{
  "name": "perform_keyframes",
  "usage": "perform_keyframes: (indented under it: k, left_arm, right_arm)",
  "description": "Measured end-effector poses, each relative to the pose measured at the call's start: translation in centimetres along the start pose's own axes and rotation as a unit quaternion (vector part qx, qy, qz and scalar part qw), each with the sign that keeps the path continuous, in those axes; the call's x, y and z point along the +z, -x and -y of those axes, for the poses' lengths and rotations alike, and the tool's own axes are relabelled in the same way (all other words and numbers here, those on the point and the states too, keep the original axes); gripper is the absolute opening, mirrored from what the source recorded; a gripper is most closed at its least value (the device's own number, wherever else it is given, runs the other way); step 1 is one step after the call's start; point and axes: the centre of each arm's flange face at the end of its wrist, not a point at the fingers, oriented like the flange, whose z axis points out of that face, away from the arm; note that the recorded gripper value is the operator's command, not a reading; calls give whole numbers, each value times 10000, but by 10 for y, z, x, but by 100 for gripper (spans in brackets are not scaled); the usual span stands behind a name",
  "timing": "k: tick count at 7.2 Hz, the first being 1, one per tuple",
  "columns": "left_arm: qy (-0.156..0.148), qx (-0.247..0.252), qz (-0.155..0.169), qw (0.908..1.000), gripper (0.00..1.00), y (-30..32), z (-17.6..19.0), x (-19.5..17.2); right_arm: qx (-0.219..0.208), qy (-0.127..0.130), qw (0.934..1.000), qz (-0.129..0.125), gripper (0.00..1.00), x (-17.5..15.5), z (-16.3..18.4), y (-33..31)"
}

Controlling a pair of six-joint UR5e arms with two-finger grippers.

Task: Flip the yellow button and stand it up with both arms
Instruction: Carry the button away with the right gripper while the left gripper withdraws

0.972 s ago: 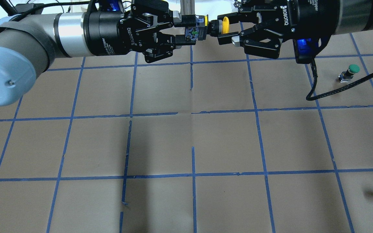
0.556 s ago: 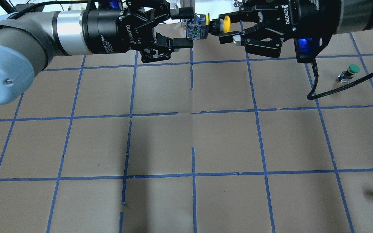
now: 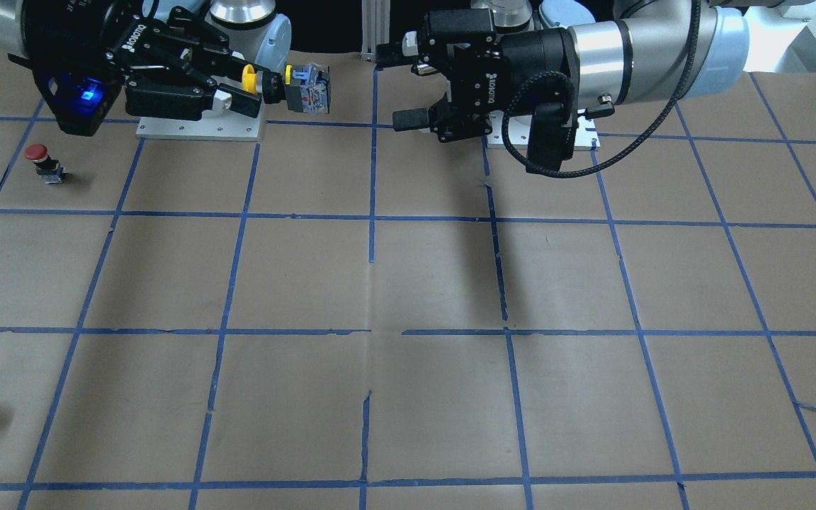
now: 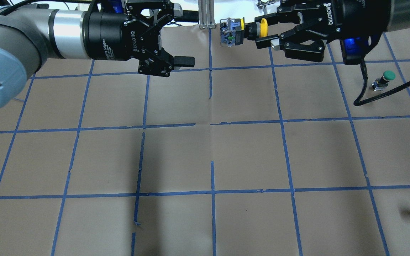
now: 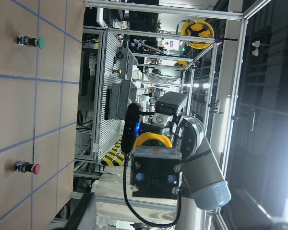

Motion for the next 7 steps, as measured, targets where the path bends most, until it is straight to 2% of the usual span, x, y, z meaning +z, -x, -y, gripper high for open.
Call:
perform_keyframes:
  k: [1, 2, 3, 4, 5, 6, 7]
  left_arm:
    - [12, -24, 572, 9984, 99, 12, 3, -13]
    - [44, -28, 1166, 9932, 99, 18, 7, -22]
    - [32, 28, 1811, 9834, 99, 21, 13, -28]
    - [8, 161, 2531, 9673, 99, 21, 18, -30]
    - [13, 340, 3267, 9445, 99, 22, 19, -31]
    - [8, 511, 4004, 9149, 99, 25, 19, -35]
    - [-3, 648, 4619, 8845, 99, 28, 21, -38]
  right_arm:
    - [-384, -415, 9980, -276, 15, -4, 5, -5]
    - [-869, -809, 9909, -631, 15, -7, 11, -11]
    - [-1389, -1155, 9781, -1036, 15, -10, 17, -18]
    - [-1985, -1470, 9571, -1517, 14, -15, 23, -25]
    - [-2576, -1702, 9298, -2004, 14, -21, 28, -30]
    - [-3314, -1857, 8877, -2600, 14, -28, 36, -35]
    - [-4176, -1822, 8330, -3139, 13, -36, 42, -37]
